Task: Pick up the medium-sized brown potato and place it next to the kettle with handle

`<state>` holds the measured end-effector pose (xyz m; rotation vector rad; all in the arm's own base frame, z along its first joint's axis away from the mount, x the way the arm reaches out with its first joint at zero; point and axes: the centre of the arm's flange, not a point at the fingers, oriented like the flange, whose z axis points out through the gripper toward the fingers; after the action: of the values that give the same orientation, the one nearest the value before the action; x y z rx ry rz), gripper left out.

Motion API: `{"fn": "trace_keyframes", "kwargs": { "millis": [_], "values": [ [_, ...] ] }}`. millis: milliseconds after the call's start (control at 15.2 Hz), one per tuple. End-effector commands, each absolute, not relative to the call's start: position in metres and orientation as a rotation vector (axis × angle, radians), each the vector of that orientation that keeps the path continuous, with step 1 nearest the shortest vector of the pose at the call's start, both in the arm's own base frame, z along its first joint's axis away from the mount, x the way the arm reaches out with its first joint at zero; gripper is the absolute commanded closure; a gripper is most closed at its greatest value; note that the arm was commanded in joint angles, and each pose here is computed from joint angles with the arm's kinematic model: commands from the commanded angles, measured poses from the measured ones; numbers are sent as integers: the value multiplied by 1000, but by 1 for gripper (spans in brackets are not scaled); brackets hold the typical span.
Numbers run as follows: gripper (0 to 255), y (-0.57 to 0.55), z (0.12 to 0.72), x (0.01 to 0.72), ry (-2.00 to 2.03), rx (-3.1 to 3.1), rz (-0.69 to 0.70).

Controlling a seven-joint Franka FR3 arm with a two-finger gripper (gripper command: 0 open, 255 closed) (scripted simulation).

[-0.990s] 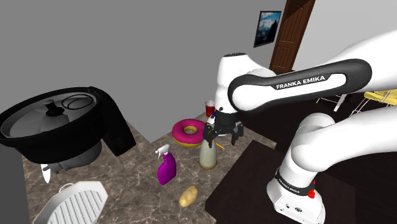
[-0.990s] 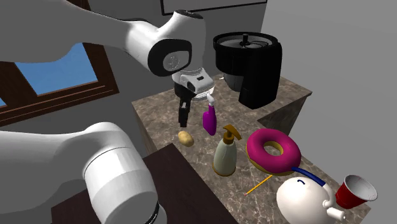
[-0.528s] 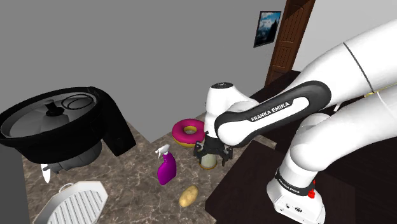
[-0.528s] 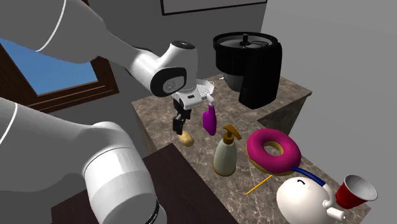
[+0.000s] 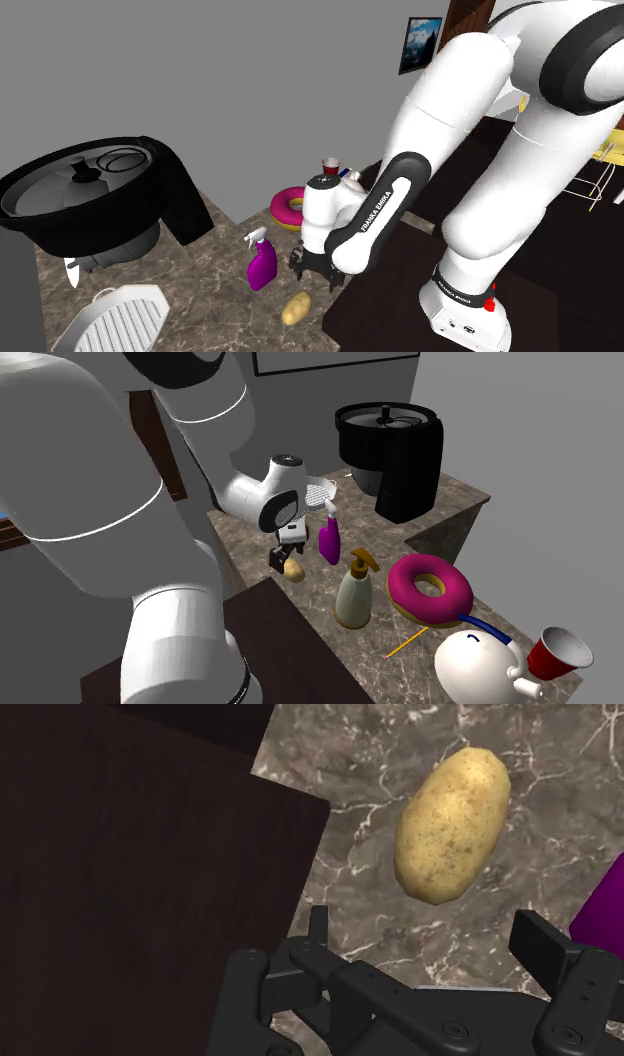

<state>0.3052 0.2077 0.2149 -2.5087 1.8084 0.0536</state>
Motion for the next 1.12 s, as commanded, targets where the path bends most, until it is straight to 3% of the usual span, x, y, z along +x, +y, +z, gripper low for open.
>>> {"fn": "trace_keyframes", "kwargs": {
  "millis": [0, 726, 1056],
  "values": [
    [0, 222, 196, 314, 1884, -2448, 26],
    [0, 239, 117, 331, 2038, -2328, 10],
    [0, 239, 114, 331, 2038, -2328, 10]
  ]
}}
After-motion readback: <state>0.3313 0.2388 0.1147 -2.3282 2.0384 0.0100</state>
